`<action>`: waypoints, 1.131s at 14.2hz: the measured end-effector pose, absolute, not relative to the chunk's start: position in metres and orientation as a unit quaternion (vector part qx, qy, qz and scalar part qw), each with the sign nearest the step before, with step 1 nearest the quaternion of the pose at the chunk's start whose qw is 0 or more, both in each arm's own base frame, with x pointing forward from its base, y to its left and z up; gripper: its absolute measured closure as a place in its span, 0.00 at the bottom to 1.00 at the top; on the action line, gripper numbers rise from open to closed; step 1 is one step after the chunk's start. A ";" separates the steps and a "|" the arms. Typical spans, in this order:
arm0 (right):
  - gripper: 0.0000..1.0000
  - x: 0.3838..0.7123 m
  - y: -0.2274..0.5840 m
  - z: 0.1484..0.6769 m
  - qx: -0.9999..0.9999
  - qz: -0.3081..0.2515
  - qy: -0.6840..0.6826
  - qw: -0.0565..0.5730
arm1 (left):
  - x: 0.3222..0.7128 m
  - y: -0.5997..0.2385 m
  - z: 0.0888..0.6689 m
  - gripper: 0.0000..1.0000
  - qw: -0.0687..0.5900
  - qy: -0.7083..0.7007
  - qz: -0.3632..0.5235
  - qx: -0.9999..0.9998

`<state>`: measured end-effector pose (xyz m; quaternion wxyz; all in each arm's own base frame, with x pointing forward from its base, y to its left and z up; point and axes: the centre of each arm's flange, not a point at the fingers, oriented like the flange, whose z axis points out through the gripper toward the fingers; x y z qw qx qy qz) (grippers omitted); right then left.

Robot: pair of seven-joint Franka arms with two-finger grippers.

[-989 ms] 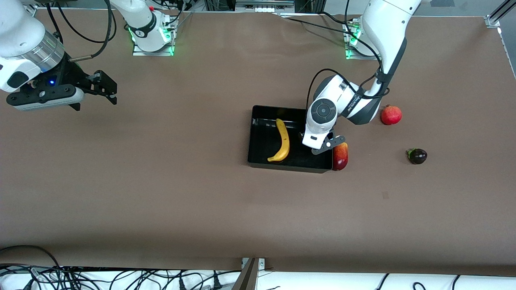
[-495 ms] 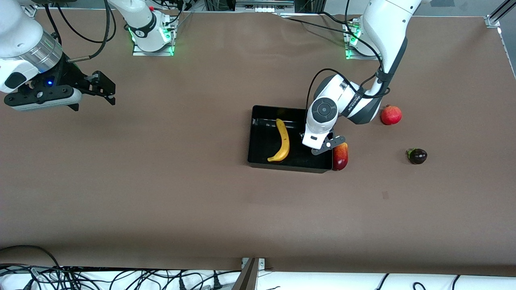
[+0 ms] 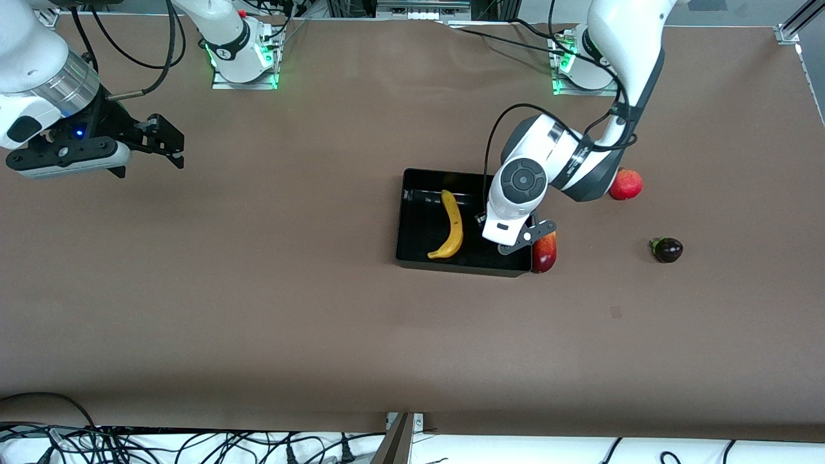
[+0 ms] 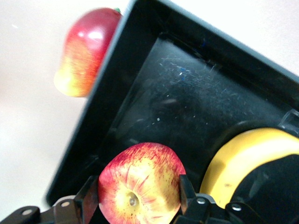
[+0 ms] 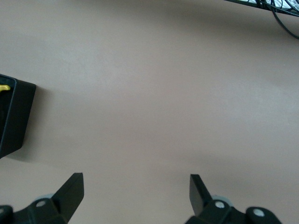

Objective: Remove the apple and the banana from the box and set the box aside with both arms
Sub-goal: 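Lift the apple out and set it beside the red fruit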

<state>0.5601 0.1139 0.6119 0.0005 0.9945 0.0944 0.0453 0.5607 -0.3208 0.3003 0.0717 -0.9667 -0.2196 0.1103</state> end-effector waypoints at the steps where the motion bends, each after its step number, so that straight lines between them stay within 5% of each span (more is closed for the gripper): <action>1: 0.00 0.560 0.114 0.612 0.994 0.046 0.094 0.001 | 0.565 -0.311 0.315 0.27 0.076 -0.200 0.120 -0.969; 8: 0.00 0.561 0.113 0.612 0.994 0.047 0.094 0.001 | 0.607 -0.132 0.329 0.27 0.061 -0.010 0.194 -0.979; 16: 0.00 0.562 0.114 0.611 0.994 0.048 0.094 0.001 | 0.534 -0.108 0.225 0.27 0.051 0.066 0.199 -0.976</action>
